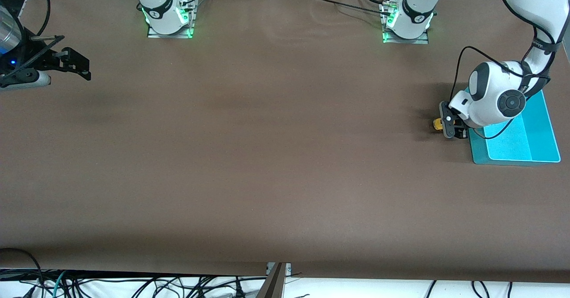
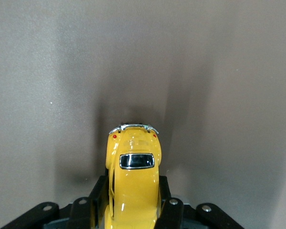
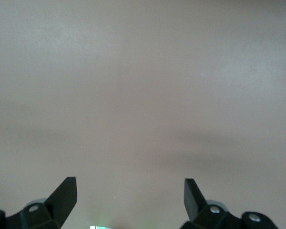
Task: Wind and store yellow beetle car
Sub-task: 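Lift the car with the left gripper and move it over the tray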
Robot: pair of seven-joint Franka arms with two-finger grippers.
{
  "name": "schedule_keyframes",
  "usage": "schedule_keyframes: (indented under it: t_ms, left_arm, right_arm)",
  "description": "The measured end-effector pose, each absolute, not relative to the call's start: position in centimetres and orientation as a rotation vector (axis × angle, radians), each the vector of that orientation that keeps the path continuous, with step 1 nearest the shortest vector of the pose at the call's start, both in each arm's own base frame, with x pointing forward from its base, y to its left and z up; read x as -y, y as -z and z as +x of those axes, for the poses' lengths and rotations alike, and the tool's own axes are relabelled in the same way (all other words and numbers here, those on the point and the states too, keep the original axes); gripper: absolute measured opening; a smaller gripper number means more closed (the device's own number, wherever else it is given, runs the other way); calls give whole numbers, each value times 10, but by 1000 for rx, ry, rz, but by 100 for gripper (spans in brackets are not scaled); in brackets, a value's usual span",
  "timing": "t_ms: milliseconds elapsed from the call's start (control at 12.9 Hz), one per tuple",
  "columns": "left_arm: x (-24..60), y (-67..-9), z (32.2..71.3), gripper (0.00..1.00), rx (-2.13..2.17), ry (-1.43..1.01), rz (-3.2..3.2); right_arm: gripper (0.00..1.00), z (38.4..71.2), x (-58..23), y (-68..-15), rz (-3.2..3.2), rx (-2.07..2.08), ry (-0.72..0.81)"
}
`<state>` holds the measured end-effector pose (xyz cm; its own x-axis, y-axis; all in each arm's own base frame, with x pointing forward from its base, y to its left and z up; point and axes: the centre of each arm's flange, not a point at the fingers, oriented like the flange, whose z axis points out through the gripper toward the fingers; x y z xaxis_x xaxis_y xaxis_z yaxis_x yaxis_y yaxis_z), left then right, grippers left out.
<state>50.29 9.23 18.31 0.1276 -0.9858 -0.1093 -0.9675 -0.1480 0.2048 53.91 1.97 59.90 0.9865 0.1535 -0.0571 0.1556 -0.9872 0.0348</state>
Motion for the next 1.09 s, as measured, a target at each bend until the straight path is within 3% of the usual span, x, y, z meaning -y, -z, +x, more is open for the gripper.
schedule_keyframes:
  t_ms: [389,855,1088]
  left_arm:
    - [-73,-196,513,46,2088,293,2237]
    - [-52,-304,549,46,2111,434,2185]
    - [-82,-329,550,46,2106,443,2187]
  right_arm:
    - [100,539,-20,-599,3092,-241,84]
    - [100,539,-20,-599,3092,-240,84]
    - [100,539,-20,-599,3092,-240,84]
